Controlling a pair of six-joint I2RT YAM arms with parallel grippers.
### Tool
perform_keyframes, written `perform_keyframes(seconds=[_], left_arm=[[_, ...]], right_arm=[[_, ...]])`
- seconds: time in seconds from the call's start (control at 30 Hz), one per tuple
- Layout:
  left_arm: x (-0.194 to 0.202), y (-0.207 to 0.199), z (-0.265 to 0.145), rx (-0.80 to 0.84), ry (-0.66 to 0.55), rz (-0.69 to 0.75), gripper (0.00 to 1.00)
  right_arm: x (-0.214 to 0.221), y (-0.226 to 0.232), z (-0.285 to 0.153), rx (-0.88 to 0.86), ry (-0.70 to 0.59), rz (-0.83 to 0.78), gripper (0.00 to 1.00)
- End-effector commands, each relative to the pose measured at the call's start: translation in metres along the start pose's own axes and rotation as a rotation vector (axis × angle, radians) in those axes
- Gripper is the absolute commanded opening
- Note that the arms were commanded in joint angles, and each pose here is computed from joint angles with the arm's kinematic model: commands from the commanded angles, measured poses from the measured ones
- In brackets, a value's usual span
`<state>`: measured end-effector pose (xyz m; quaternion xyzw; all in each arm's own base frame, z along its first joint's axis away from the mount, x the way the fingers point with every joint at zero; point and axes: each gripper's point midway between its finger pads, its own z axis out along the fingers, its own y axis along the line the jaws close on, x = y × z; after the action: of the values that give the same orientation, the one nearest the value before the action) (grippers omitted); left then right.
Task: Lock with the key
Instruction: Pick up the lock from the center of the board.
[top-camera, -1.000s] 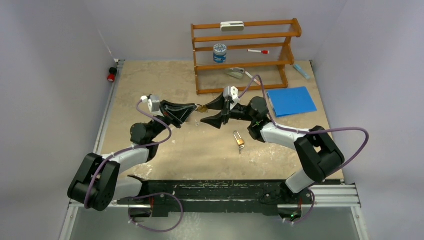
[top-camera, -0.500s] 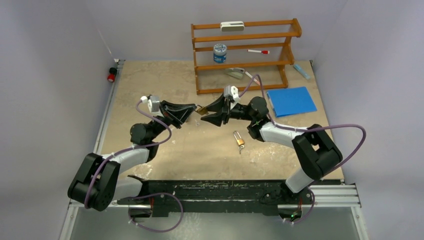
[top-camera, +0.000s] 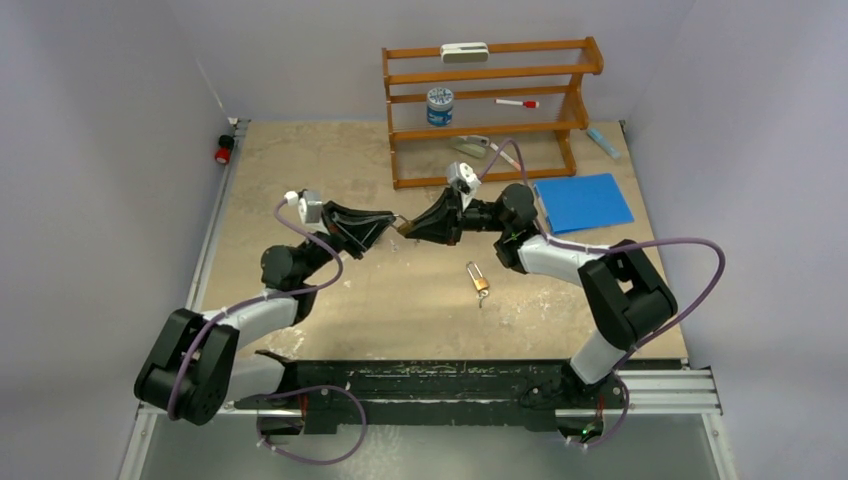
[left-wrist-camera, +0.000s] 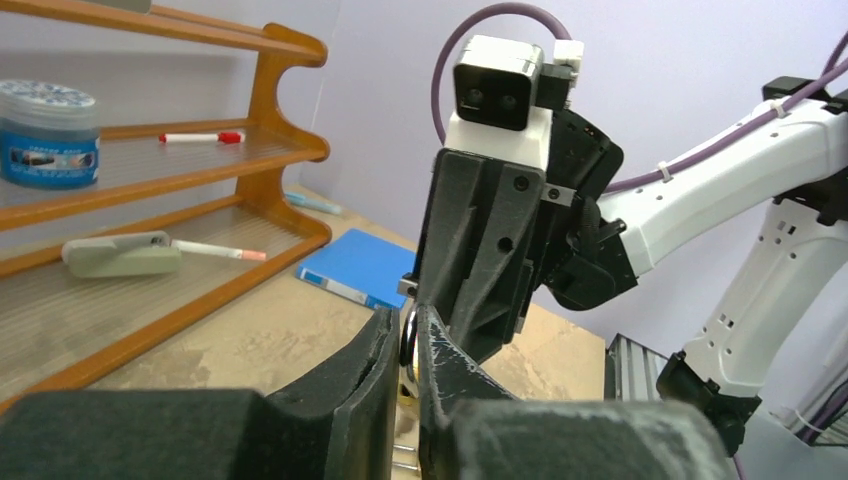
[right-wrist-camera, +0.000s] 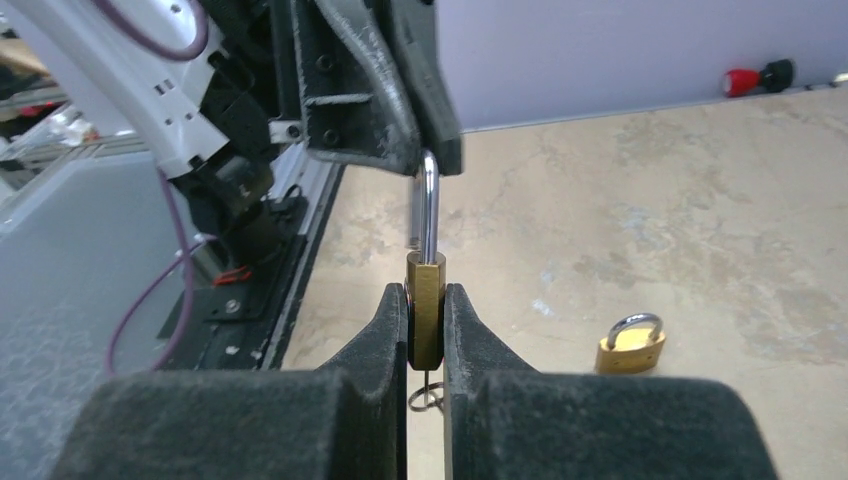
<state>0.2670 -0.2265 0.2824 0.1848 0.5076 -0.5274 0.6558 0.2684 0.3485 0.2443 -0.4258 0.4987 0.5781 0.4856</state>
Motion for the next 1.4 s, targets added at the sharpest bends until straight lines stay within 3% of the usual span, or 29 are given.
perform_keyframes(seconds=[0.0,0.1,0.27,0.63,1.37], left_arm=[[-0.009,0.016,0.0,-0.083,0.031,0.068,0.18],[-0.009,0.019,-0.005,-0.111,0.07,0.108,0.27],[-0.019,0.005,-0.007,-0.062,0.037,0.142,0.3],[-0.021,-0.037,-0.006,0.194,0.0,0.107,0.44],[-0.035,-0.039,0.013,0.287,-0.048,0.112,0.45]], right_arm=[[-0.02,0.023,-0.009,-0.114,0.037,-0.004,0.0],[-0.014,0.022,-0.009,-0.132,0.093,0.04,0.0],[-0.017,0.021,-0.011,-0.146,0.123,0.057,0.0],[-0.037,0.027,-0.016,-0.221,0.12,0.09,0.0],[-0.042,0.014,-0.015,-0.173,0.094,0.106,0.0]])
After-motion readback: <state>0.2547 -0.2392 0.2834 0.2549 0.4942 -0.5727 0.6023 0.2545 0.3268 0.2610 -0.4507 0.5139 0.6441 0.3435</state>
